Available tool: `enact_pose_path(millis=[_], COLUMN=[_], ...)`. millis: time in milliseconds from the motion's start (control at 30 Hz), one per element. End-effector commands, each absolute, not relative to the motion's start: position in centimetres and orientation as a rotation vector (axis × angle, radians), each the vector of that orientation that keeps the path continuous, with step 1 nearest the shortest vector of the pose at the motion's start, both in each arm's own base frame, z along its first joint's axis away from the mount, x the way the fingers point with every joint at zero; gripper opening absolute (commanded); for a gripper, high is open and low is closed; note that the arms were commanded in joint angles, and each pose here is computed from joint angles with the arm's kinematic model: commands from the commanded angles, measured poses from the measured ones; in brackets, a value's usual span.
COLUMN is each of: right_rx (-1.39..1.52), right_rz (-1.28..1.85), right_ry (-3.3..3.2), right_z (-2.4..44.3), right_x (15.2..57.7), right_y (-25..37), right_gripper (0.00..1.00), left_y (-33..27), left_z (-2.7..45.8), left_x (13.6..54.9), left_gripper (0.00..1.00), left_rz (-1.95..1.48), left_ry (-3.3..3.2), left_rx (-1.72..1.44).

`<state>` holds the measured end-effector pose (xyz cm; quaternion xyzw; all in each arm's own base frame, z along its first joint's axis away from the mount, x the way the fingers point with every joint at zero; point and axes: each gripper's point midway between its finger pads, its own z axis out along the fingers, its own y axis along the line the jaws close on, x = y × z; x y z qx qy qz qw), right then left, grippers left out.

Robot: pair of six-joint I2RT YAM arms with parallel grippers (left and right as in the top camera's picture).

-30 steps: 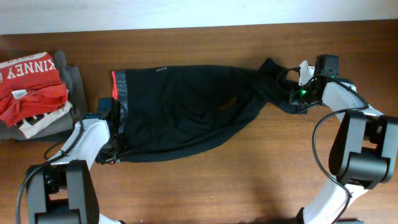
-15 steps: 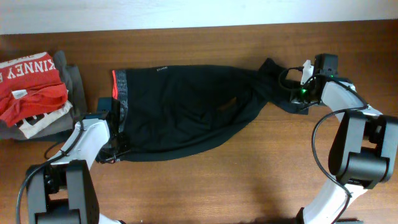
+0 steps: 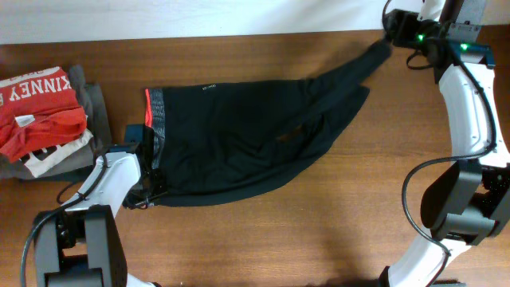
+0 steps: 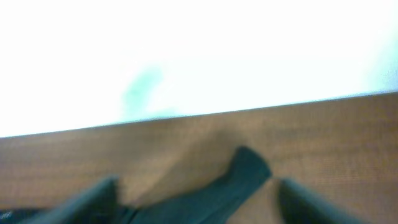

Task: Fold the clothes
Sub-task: 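Pull the leg end rightward with the right gripper to stretch leggings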

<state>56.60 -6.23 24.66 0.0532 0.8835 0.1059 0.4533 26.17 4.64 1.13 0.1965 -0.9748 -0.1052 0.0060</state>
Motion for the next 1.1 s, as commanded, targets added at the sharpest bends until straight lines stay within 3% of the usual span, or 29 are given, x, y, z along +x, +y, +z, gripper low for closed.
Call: enact_pose_path(millis=[0, 333, 567, 733, 800, 900, 1067], right_rx=[0.168, 0.154, 0.117, 0.095, 0.088, 0.085, 0.087], right_rz=[0.256, 0.325, 0.268, 0.252, 0.252, 0.254, 0.232], right_ry=[2.330, 2.704, 2.778, 2.839, 2.853, 2.862, 2.861], right_z=[20.4, 8.3, 3.7, 1.0, 0.3, -0.4, -0.6], right_x=[55.0, 49.9, 50.1, 49.6, 49.4, 49.4, 49.5], right_y=[-5.9, -3.5, -2.0, -1.0, -0.7, -0.6, -0.8], right_gripper=[0.99, 0.99, 1.00, 0.94, 0.89, 0.73, 0.30], left_y=[4.6, 4.6, 4.6, 4.6, 4.6, 4.6, 4.6], left_z=[1.6, 1.6, 1.6, 1.6, 1.6, 1.6, 1.6], left_x=[26.3, 26.3, 26.3, 26.3, 26.3, 26.3, 26.3], left_gripper=[0.14, 0.14, 0.14, 0.14, 0.14, 0.15, 0.15], left_rz=[-0.314, -0.314, -0.314, -0.314, -0.314, -0.314, -0.314], left_ry=[-3.067, -3.068, -3.067, -3.068, -3.068, -3.067, -3.067], left_rx=[0.643, 0.643, 0.643, 0.643, 0.643, 0.643, 0.643])
